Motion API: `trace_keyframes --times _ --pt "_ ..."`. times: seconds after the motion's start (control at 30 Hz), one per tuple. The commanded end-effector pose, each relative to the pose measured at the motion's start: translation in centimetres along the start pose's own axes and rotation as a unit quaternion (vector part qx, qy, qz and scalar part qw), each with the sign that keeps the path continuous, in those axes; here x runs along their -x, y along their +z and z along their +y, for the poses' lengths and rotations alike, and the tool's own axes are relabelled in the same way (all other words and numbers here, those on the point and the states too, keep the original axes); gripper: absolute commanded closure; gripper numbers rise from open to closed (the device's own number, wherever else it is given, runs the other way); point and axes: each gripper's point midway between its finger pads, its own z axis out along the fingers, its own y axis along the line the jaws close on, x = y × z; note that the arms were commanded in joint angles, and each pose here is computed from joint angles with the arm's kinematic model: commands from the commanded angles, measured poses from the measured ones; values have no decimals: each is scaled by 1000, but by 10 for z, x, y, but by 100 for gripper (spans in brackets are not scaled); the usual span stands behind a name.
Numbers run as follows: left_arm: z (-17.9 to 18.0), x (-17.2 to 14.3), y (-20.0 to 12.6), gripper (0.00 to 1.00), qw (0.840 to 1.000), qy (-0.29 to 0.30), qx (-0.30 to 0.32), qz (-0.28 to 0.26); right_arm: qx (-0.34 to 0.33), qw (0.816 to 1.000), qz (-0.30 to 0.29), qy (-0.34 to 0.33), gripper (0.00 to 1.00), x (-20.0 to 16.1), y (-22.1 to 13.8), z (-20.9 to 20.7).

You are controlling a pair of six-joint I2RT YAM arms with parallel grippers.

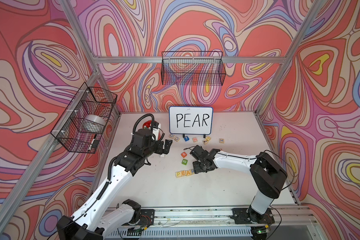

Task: Spell the uppercase word “pear” with letter blocks
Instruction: Move the letter block to the center of the board, then adjust the letter block at the center of the board.

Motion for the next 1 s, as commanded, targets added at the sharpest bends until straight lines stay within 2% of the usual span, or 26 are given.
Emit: trace_keyframes --times 0.0,0.23,0.37,0.5,0.6,0.97 --pt "2 6 0 0 1000 -16 16 12 31 999 -32 16 24 7 -12 8" --pt "-5 -8 13 0 996 -30 53 61 25 999 -22 1 24 -11 -15 1" --pt "-9 -30 24 0 991 -78 62 86 42 999 -19 -11 24 -21 -17 10" --pt "-7 -53 36 0 984 -126 76 96 59 998 -15 -22 17 -30 -13 22" --pt "-7 -62 45 0 981 -149 78 100 66 997 -22 -18 16 -31 -11 29" --pt "1 -70 42 0 979 -148 98 101 63 998 -9 -28 15 -38 5 43"
